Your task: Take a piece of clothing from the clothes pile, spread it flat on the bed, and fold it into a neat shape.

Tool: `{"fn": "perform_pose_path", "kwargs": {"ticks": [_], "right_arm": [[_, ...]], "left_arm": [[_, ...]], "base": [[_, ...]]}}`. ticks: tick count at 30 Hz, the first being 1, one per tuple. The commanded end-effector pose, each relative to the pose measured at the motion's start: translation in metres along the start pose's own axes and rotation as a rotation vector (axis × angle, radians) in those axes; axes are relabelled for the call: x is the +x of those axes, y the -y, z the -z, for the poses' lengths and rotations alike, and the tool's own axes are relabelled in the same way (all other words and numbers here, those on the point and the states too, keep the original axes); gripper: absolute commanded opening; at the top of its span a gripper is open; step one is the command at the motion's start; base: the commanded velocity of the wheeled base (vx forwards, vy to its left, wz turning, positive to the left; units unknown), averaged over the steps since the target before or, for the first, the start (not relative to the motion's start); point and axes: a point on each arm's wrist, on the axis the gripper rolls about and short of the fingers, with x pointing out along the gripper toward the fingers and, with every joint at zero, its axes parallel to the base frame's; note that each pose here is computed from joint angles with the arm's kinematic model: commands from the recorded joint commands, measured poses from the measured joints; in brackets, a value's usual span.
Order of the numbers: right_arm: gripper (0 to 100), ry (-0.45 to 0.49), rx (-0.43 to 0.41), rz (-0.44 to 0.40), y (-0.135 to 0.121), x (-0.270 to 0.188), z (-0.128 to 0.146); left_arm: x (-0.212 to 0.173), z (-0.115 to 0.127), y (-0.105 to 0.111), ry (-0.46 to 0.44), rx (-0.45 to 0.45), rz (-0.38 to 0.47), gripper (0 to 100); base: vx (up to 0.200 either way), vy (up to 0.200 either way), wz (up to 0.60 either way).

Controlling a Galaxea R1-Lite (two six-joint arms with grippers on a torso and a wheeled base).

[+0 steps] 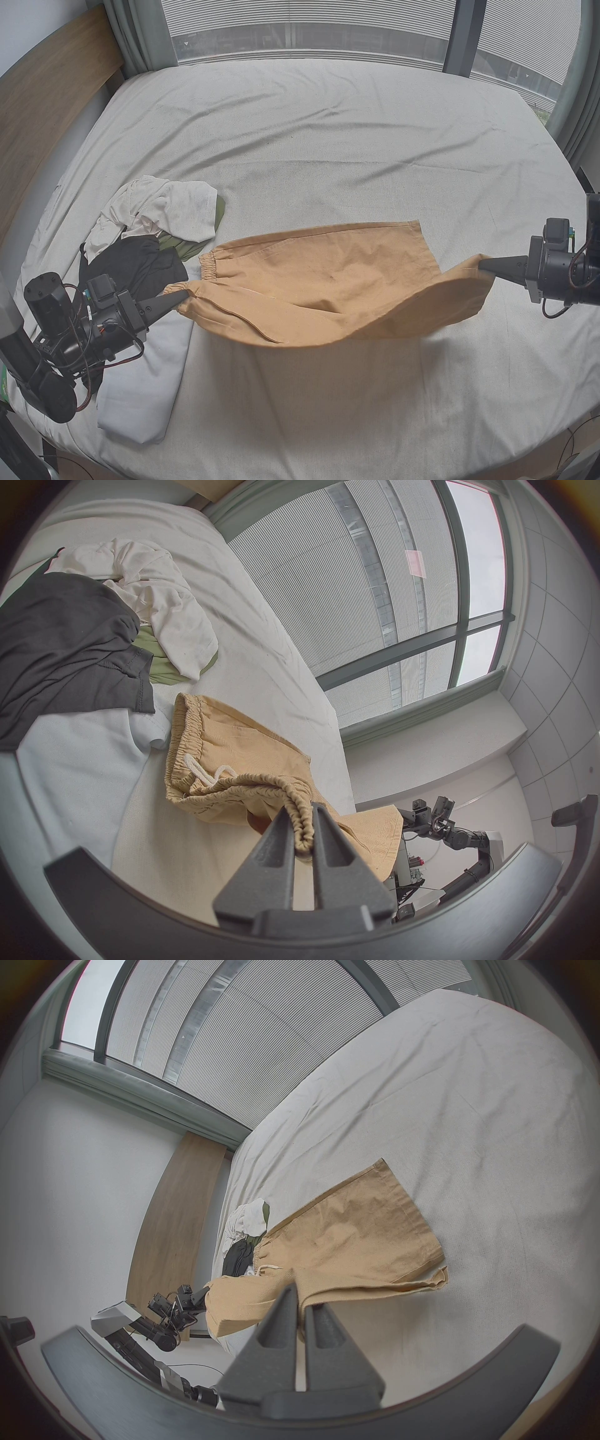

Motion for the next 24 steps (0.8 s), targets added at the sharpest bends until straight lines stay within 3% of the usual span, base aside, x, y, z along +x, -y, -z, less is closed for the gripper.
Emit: {"fn": "perform_pose_path", "kwargs": {"ticks": [1,9,17,24], "right_arm": [[0,0.011,-0.007,-0.007,-0.003,-0.002,-0.004],[0,0.006,-0.002,-0.004,-0.007,-0.003,-0.009],[0,-0.018,0.053,0.044,0.016,0.013,-0.015],[0,-0.01,0.054,0.041,0.019,0.025,-0.031]], "left_arm": [[0.0,-0.001,0.002,0.005,0.006,0.005,0],[0.0,0.0,0.0,0.0,-0.001,0.001,0],[0.008,0.004,-0.013,-0.021,-0.029,-0.025,0],[0.03,-0.002,-0.031,0.069,-0.023,-0.108,0]], "base": [[0.0,0.0,0.0],[0.0,0.0,0.0],[0.0,0.0,0.0],[0.0,0.0,0.0]]}}
